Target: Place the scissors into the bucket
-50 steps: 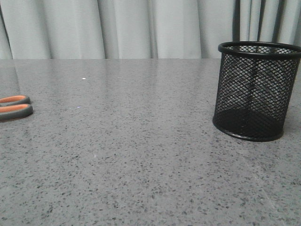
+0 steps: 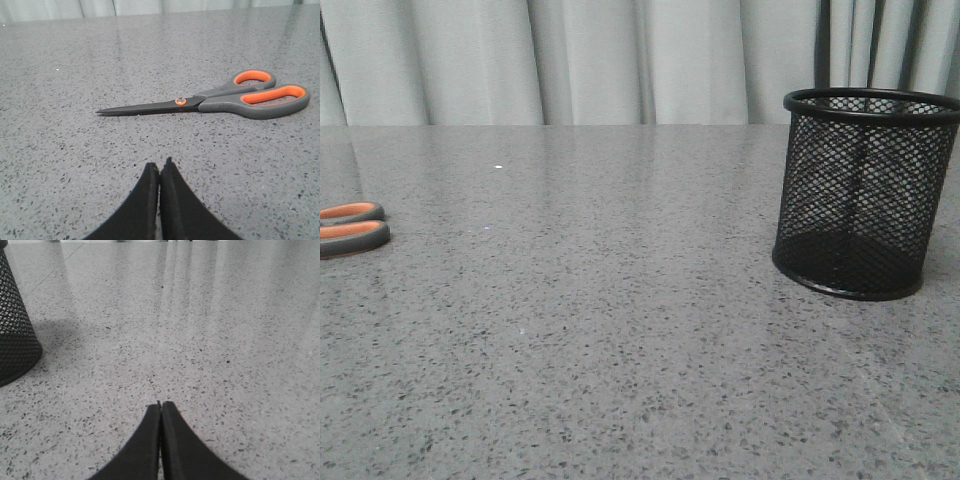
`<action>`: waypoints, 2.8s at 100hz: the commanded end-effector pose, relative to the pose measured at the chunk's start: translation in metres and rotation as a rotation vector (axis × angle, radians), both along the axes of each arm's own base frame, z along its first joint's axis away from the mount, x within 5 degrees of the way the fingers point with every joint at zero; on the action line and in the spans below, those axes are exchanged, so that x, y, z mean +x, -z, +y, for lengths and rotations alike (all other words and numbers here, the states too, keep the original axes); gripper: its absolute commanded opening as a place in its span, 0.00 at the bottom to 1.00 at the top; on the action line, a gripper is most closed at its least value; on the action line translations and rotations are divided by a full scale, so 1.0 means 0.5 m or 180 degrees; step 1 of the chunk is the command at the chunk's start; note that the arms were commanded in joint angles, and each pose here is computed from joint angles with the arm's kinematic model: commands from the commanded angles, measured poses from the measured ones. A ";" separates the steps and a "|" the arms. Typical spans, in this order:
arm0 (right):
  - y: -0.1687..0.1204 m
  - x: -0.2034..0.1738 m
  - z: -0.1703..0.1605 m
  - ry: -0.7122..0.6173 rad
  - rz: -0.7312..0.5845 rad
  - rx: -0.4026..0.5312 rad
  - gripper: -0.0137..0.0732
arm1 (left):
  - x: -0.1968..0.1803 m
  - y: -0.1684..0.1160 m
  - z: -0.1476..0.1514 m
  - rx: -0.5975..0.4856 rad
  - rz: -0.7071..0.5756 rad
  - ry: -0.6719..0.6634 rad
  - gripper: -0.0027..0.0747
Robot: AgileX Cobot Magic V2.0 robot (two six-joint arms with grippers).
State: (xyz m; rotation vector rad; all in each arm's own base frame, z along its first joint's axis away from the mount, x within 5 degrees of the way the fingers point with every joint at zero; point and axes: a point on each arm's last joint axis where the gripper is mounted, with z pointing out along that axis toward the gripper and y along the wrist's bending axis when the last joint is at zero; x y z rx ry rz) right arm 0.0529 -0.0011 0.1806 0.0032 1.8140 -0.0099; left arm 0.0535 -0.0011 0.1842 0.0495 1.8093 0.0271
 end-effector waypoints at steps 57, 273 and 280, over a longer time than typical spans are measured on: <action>-0.046 0.004 0.002 -0.0045 -0.0992 -0.0179 0.11 | 0.003 -0.017 -0.005 -0.0811 -0.0558 -0.0039 0.01; -0.320 0.027 0.054 -0.0831 0.0221 0.0834 0.67 | 0.504 -0.211 -0.086 0.3183 0.2691 0.3494 0.52; -0.320 0.028 0.054 -0.0826 0.0215 0.0826 0.67 | 0.508 -0.207 -0.071 0.3121 0.2734 0.3442 0.52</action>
